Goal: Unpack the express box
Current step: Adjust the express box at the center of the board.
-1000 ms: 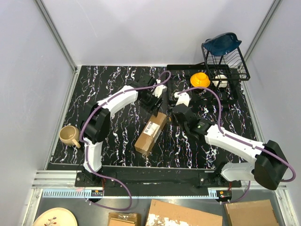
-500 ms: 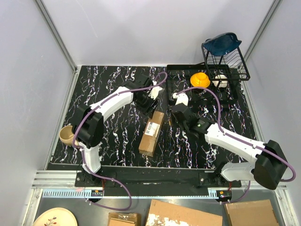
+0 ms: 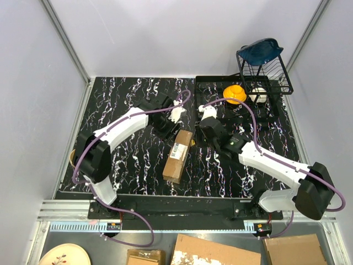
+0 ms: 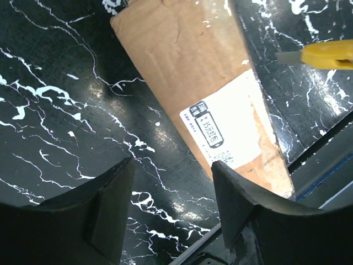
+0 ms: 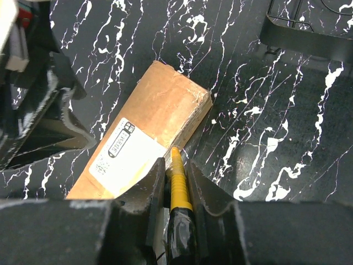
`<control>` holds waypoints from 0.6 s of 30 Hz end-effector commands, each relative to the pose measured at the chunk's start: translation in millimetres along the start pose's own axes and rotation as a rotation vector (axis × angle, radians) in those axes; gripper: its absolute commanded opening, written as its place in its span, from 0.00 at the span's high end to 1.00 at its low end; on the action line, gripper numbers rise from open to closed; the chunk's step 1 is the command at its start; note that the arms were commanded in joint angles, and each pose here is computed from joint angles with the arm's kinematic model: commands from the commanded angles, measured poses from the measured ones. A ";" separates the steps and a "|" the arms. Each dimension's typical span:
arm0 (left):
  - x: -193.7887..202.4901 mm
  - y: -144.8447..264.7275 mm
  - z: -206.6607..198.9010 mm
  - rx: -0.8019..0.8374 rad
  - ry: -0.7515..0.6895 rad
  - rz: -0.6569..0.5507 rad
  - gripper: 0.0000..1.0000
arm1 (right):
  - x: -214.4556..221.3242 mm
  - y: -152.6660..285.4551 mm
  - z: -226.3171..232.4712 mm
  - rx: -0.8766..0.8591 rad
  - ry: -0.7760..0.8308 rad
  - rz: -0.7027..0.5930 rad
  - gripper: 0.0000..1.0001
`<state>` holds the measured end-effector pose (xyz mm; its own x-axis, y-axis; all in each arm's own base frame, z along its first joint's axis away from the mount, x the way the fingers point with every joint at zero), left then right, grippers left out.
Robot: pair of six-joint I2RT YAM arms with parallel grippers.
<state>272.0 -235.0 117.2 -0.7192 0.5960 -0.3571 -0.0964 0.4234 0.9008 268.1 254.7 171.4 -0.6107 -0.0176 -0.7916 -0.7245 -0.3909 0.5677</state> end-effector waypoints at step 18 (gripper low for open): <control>33.7 -18.7 2.8 0.014 -0.092 -0.027 0.59 | -13.3 -50.0 8.5 0.074 0.006 0.009 1.00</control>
<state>240.1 -198.0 69.6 -0.6762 0.6830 -0.2761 -0.0305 0.3485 0.9368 281.7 264.7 118.7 -0.7024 -0.1075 -0.7036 -0.6563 -0.2847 0.6987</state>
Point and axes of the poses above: each gripper's point midway between its finger pads, its own y axis back along the fingers, its own z axis along the line the jaws close on, x = y × z, the point moved 1 cm from there along y, back along the fingers
